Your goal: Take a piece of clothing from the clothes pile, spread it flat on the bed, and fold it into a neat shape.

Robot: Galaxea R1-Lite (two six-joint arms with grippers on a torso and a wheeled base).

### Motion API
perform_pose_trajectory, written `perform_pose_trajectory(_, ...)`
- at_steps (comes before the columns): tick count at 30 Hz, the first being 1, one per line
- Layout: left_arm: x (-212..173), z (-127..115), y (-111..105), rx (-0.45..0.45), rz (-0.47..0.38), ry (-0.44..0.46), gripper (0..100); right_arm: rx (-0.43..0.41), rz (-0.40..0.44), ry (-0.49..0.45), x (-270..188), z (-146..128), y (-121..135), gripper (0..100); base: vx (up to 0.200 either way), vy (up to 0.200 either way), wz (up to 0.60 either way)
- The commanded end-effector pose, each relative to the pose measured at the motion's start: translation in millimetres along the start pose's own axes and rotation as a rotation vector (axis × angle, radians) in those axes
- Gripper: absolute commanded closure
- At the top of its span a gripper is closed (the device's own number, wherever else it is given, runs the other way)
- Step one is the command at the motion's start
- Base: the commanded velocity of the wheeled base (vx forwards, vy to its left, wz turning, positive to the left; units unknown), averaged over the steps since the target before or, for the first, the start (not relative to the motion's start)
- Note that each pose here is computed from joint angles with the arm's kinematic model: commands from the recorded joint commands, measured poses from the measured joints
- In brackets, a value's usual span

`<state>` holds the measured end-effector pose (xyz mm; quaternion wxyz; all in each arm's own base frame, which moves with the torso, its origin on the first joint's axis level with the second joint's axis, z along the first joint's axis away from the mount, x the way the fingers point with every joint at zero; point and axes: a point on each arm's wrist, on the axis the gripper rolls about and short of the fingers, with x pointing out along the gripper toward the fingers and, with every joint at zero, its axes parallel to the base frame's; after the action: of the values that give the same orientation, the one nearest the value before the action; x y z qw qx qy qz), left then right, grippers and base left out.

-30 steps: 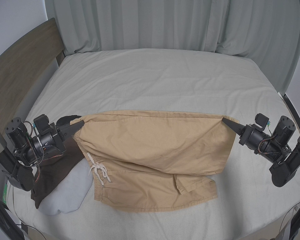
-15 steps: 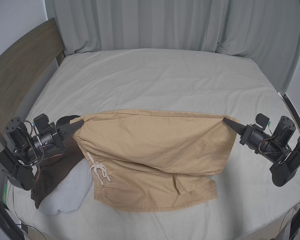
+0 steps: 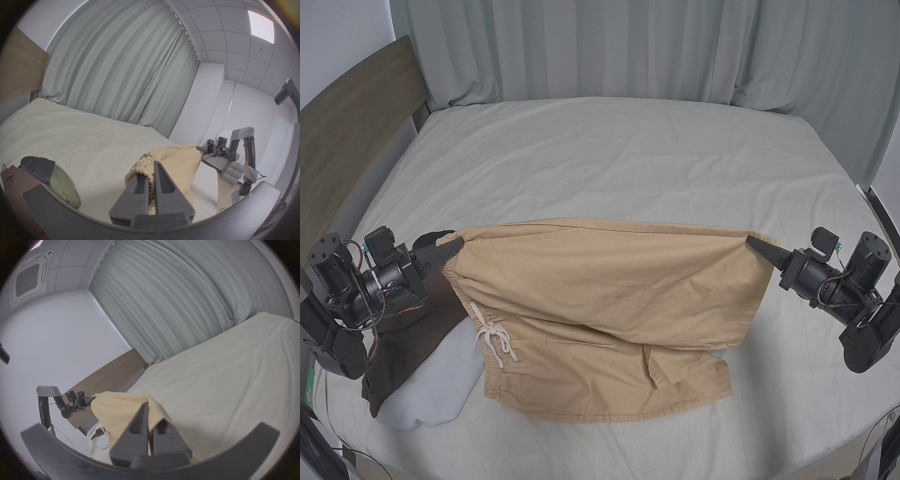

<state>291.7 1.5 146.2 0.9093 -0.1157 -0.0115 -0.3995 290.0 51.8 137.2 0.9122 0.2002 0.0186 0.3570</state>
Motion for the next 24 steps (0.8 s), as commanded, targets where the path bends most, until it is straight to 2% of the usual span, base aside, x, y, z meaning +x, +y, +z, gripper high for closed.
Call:
perform_pose_trajectory(1,0,0,1,-0.001,0.002,0.000,100,0.001,0.001,0.002,1,-1,0,100,0.000,0.000,0.00)
perform_pose_trajectory(10,1,-2,0,-0.006,-0.001,0.005,100,-0.001,0.012,0.005,6,-3,-1,100,0.000,0.000,0.00)
perform_pose_trajectory(24,25,-27,34,-0.061,0.037,0.024,100,-0.027,0.011,-0.026,47,-9,-37,100,0.000,0.000,0.00)
